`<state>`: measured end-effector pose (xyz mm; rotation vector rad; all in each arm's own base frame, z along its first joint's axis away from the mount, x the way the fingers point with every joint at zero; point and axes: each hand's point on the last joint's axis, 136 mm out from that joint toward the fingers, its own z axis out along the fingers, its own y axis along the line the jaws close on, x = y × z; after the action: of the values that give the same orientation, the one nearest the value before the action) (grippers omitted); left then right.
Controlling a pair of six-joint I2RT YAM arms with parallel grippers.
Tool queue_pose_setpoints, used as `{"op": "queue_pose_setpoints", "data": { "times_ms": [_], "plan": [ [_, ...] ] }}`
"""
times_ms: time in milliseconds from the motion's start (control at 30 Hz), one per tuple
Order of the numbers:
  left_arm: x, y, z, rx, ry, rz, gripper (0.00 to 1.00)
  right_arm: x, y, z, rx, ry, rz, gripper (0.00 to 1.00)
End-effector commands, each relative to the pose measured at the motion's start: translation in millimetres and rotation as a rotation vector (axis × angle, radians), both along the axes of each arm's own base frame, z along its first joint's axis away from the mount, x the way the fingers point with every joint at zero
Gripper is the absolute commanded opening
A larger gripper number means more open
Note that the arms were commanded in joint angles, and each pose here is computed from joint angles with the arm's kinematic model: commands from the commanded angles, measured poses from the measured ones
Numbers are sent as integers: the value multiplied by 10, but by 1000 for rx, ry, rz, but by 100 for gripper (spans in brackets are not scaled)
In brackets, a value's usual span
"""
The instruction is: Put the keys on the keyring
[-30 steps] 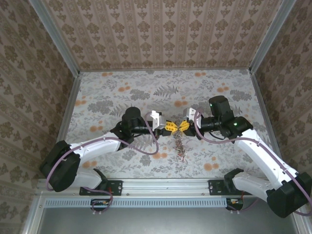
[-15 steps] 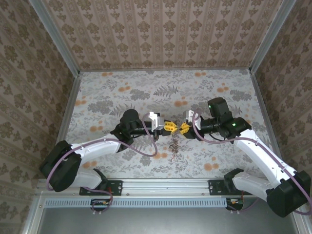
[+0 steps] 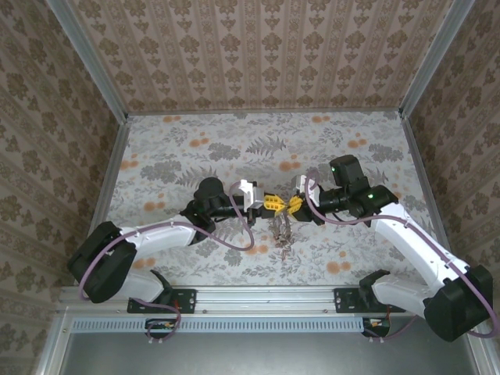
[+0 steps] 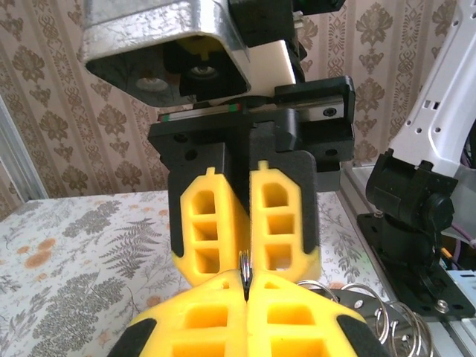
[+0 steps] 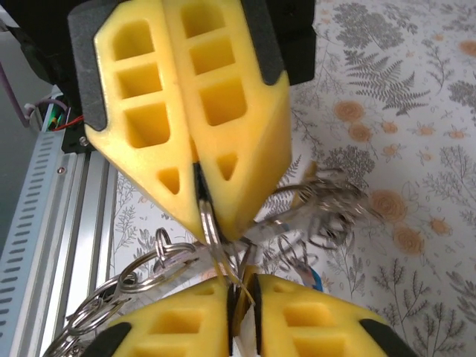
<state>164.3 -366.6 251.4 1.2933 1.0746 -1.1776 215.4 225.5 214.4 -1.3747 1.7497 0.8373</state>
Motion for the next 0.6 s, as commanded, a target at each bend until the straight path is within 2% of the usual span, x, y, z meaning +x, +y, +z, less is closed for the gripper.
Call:
{"op": "queue_pose_setpoints", "data": {
  "times_ms": [0,200,367,567],
  "plan": [
    [-31,-22,339,-109,-80,-8,0,-91,59,146,57,-34,39,21],
    [-57,-25,332,-105,-76,-27,0,-86,12,341,71,-137,16,19],
    [-98,-38,343,-109,-68,-60,0,-92,9,361,66,-149,25,19],
    [-79,-47,344,-106,-67,-50,0,-132,34,359,72,-127,53,0]
  ]
}}
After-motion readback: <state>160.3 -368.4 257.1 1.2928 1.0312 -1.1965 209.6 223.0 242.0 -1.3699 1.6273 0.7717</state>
